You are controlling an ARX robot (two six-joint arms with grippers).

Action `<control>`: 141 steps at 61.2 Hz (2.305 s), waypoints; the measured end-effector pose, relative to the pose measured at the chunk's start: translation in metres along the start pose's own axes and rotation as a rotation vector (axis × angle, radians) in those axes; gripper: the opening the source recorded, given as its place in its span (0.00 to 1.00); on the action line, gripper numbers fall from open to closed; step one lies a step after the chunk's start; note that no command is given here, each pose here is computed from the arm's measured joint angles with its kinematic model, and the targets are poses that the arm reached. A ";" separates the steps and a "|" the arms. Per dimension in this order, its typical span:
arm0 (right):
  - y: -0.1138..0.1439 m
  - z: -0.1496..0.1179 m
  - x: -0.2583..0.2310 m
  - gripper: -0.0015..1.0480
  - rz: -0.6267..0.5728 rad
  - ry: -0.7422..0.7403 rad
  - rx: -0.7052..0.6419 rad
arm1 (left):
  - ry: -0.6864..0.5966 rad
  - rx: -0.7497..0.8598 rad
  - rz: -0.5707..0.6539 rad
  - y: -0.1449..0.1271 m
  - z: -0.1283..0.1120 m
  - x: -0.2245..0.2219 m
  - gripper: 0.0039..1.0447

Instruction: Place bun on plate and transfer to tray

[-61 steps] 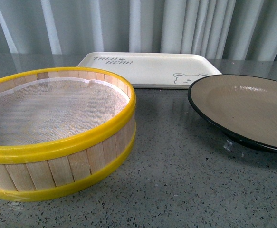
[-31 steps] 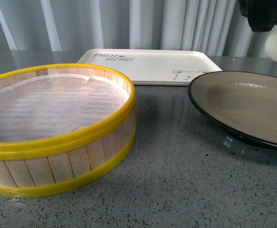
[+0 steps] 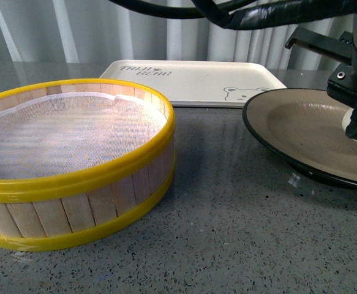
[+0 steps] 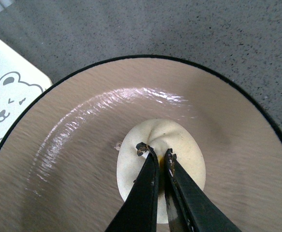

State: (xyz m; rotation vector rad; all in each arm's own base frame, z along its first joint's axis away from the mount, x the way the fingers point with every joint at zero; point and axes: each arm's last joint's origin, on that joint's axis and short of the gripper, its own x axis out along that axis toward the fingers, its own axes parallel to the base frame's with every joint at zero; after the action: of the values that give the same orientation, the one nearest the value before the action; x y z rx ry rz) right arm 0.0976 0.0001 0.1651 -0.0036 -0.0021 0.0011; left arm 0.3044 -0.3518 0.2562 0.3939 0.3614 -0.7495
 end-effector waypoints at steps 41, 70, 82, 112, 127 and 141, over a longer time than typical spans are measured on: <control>0.000 0.000 0.000 0.92 0.000 0.000 0.000 | 0.063 0.050 0.056 0.016 -0.010 0.009 0.03; 0.000 0.000 0.000 0.92 0.000 0.000 0.000 | 0.036 0.034 0.065 0.027 0.012 0.003 0.72; 0.000 0.000 0.000 0.92 0.000 0.000 0.000 | 0.007 -0.022 0.086 0.043 0.019 -0.006 0.95; 0.000 0.000 0.000 0.92 0.000 0.000 0.000 | -0.220 -0.275 0.420 0.162 -0.020 -0.202 0.94; 0.000 0.000 0.000 0.92 0.000 0.000 0.000 | -0.232 -0.363 0.677 0.167 -0.114 -0.261 0.84; 0.000 0.000 0.000 0.92 0.001 0.000 0.000 | -0.353 -0.387 0.747 0.136 -0.189 -0.274 0.34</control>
State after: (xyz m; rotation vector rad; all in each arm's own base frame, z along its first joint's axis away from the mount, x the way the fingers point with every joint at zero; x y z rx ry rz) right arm 0.0976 0.0001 0.1651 -0.0036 -0.0021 0.0019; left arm 0.1828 -0.0131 0.2450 0.0090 0.0055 -0.0023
